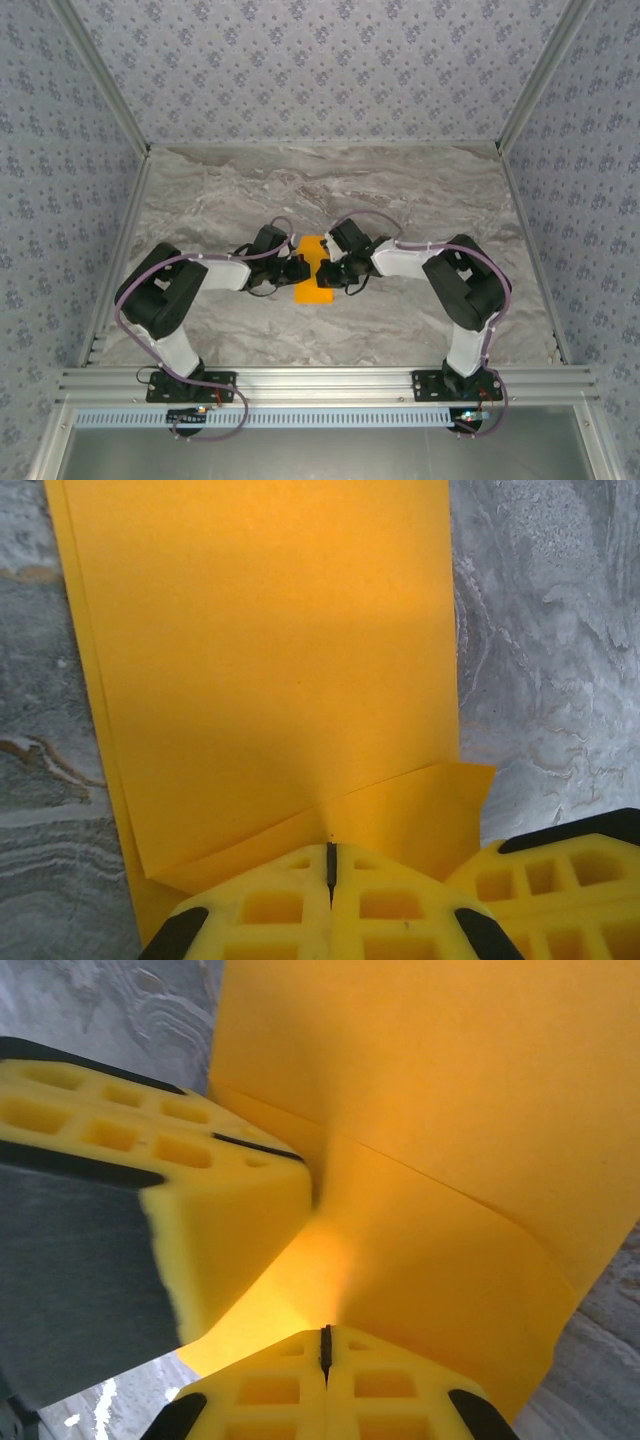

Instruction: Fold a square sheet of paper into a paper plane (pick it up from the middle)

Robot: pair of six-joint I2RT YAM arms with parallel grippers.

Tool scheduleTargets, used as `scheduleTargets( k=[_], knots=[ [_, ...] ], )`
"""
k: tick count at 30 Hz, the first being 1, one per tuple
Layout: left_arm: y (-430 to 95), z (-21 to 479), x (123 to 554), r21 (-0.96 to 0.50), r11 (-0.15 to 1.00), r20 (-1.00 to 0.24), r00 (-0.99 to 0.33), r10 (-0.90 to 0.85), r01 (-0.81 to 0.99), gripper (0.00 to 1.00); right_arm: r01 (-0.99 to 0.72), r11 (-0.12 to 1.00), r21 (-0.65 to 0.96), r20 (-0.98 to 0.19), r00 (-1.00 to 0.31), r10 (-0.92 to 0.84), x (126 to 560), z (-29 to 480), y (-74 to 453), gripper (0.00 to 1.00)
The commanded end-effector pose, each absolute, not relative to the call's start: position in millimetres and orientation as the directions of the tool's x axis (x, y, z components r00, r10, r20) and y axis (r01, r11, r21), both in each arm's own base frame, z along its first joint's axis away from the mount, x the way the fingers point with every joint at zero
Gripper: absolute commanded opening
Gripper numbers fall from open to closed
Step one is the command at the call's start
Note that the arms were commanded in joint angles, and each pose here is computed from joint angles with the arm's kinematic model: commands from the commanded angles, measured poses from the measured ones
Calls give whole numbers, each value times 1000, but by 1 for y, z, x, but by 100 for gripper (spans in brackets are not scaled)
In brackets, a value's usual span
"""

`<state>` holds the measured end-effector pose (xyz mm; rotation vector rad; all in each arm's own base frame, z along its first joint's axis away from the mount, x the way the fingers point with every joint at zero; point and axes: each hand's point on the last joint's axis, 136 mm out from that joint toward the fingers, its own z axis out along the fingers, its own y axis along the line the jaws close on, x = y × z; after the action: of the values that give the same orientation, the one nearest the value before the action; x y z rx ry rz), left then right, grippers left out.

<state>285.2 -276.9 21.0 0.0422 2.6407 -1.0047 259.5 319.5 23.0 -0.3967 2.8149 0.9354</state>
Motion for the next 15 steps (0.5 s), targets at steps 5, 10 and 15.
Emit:
scheduleTargets(
  k=[5, 10, 15],
  knots=[
    [-249, -20, 269, -543, 840, -209, -970, -122, 11, 0, -291, 801, 523, -137, -956, -258, 234, 1, 301, 0],
    [-241, -26, 265, -515, 857, -199, -970, -138, -16, 0, -313, 790, 527, -98, -946, -309, 204, 1, 278, 0],
    [-240, -27, 264, -516, 856, -199, -970, -140, -17, 0, -309, 773, 554, -65, -942, -329, 181, 4, 264, 0]
  ],
)
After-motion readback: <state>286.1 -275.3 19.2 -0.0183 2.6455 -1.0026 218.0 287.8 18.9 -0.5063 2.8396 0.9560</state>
